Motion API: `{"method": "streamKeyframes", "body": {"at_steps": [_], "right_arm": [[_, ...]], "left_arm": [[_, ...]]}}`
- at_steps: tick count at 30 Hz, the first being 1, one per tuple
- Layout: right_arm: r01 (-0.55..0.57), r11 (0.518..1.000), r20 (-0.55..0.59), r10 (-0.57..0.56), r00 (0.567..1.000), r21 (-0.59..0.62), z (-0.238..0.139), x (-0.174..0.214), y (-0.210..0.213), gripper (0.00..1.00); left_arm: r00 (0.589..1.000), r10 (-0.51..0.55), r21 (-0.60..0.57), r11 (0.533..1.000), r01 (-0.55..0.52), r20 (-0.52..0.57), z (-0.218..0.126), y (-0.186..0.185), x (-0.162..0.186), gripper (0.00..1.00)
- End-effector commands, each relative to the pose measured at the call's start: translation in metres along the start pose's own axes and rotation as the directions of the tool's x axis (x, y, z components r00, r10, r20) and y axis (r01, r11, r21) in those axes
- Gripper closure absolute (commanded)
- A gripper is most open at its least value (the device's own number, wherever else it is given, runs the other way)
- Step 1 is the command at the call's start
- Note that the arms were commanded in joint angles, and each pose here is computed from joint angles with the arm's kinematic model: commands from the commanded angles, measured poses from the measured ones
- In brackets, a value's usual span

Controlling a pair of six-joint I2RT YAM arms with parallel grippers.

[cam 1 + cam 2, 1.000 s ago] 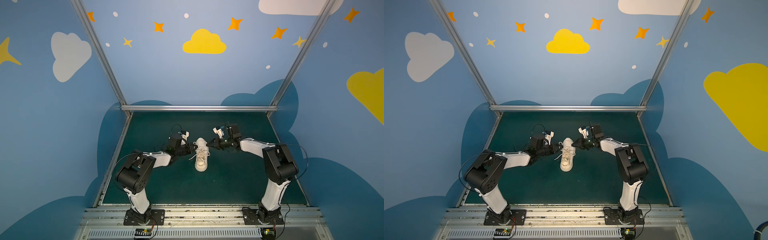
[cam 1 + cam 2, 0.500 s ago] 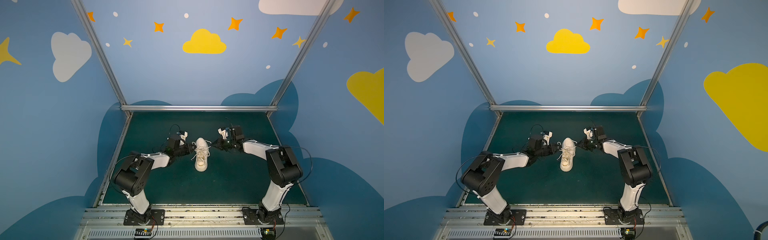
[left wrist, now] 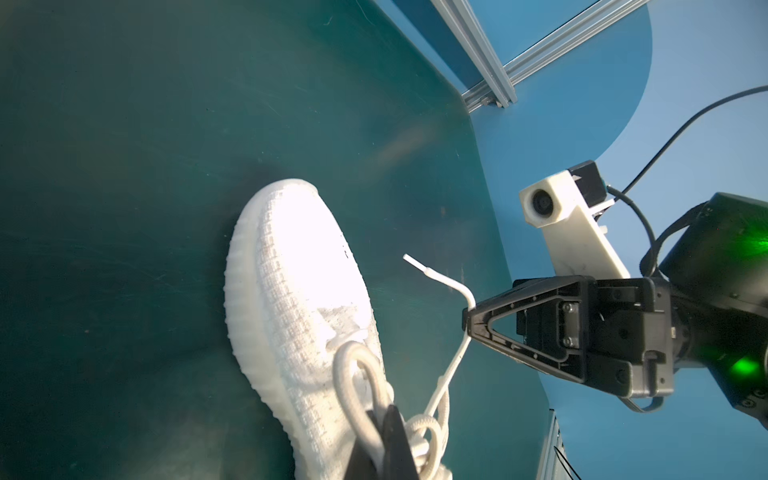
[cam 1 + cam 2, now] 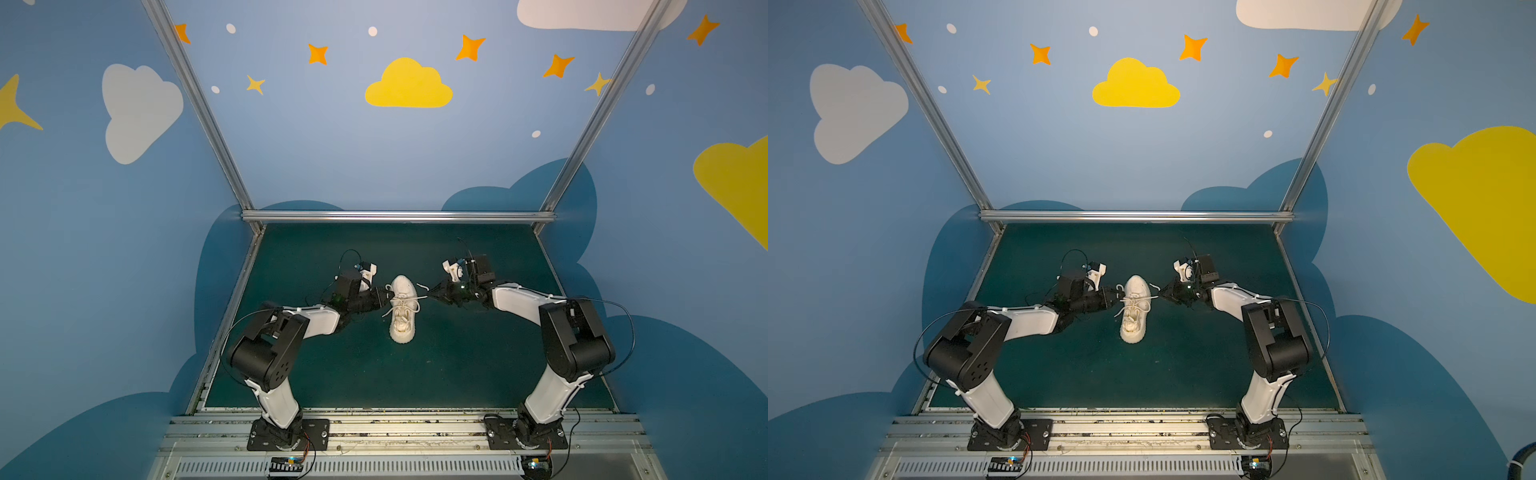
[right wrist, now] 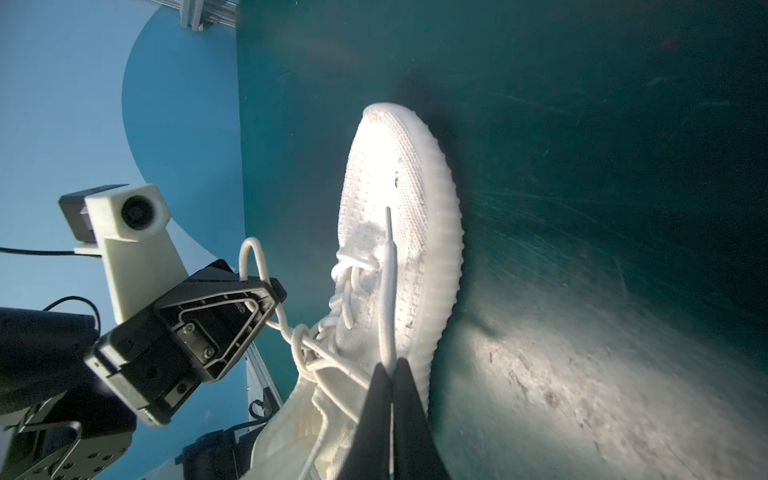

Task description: Tie the shoes

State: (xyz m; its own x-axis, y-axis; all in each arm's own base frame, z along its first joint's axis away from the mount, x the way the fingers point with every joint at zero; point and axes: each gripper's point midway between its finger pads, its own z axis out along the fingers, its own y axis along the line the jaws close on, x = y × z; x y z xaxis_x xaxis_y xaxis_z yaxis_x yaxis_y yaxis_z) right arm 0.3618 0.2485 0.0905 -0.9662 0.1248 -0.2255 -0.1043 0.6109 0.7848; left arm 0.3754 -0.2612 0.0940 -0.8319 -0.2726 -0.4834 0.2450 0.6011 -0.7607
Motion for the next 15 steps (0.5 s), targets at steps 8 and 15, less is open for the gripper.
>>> {"method": "streamKeyframes", "body": {"at_steps": [8,15], "right_arm": [[-0.028,0.997,-0.131,0.018,0.991,-0.072,0.005,0.009,0.003,0.77],[-0.037,0.997,-0.135,0.027,0.990,-0.072,-0.008,0.020,0.004,0.74]], "left_arm": [[1.000,-0.007,0.026,1.000,0.007,-0.022,0.006,0.001,0.005,0.97],[1.000,-0.007,0.032,0.999,0.008,-0.023,0.006,-0.001,0.004,0.97]]}}
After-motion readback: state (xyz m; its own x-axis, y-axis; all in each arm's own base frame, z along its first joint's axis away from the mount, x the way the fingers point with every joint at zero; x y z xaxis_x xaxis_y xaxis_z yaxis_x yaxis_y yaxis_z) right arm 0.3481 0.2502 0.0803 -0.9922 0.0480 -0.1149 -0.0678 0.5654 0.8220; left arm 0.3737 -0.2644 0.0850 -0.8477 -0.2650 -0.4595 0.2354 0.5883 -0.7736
